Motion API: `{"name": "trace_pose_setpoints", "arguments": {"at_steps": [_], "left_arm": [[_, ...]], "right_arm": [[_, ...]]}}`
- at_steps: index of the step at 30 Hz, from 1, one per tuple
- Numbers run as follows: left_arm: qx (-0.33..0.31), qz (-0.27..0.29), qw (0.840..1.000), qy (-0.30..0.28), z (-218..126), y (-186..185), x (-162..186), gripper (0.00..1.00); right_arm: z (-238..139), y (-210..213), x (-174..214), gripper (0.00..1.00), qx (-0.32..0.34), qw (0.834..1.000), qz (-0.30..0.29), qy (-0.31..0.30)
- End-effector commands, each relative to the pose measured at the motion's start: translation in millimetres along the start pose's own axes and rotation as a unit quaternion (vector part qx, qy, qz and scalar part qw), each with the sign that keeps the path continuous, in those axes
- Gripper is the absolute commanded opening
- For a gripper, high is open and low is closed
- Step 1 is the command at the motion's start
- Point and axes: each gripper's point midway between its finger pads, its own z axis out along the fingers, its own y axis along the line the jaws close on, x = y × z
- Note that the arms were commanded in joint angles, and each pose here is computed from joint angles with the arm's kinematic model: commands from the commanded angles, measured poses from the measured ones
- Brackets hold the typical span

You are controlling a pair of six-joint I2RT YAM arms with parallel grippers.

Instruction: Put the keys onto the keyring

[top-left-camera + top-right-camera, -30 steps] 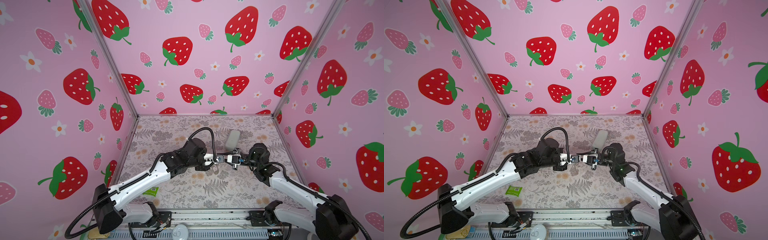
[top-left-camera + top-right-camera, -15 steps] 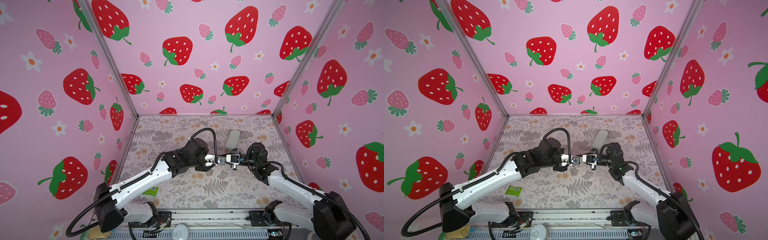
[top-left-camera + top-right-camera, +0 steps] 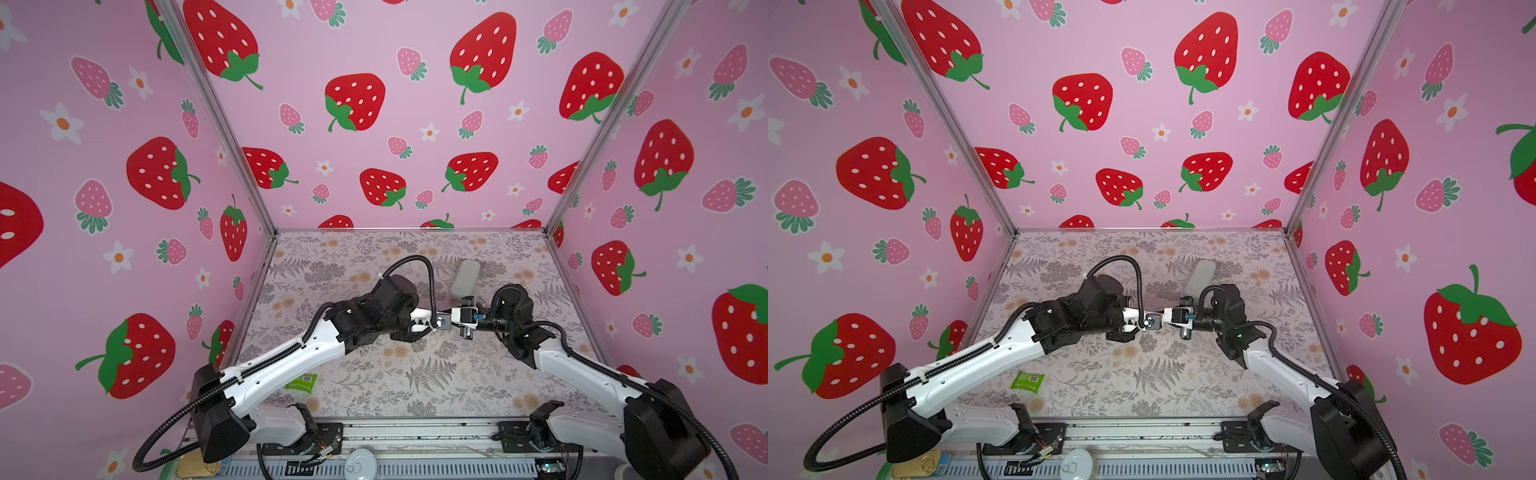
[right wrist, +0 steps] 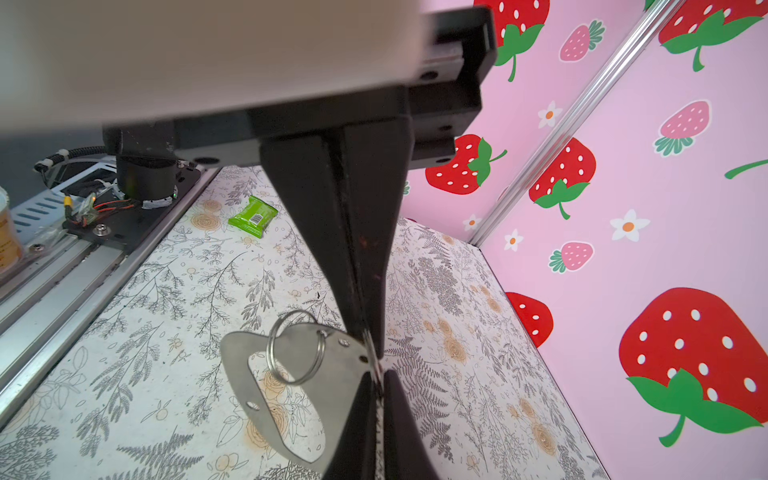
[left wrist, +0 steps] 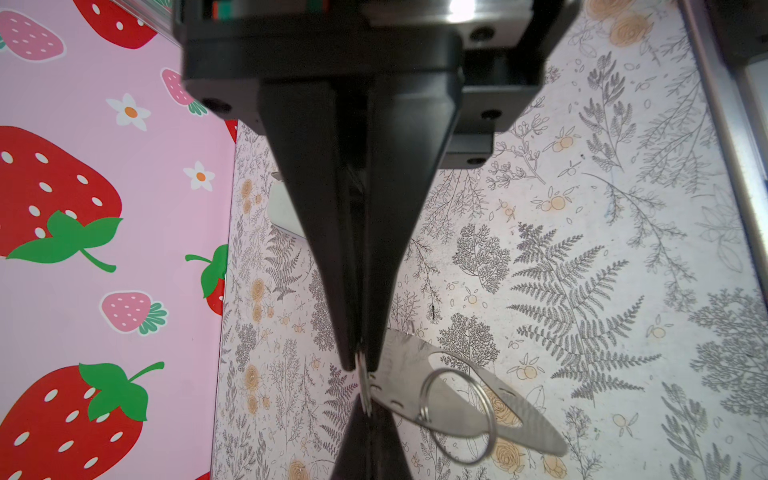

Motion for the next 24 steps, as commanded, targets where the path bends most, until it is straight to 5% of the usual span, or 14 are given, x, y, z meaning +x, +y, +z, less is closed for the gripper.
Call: {"name": "trace_pose_setpoints", "arguments": {"at_steps": [1,4,8,10,17,24], "left_arm": [[-0.002,0.02,1.0,-0.019,-7,6,-17,0.01],[-0.004,0.016,1.0,-0.022,-7,8,-19,0.04],[-0.024,-0.007,0.999,-0.021,-8,16,-18,0.44],[-0.035,-0.028,0.999,-0.02,-10,20,-14,0.53],[-0.078,-0.108,0.988,-0.078,-29,35,-9,0.59],[-0.07,-0.166,0.978,-0.108,-33,35,0,0.46]], "right_arm": [[2,-4,-8,0.07,-0.003,1.0,-0.012,-0.009],[3,-5,-7,0.05,-0.002,1.0,-0.01,-0.009],[2,-6,-7,0.03,0.013,1.0,-0.008,-0.019],[0,-7,-10,0.03,0.028,0.999,-0.008,-0.034],[-4,-9,-25,0.02,0.051,0.993,0.009,-0.103],[-6,-13,-37,0.03,0.059,0.99,-0.014,-0.131]]}}
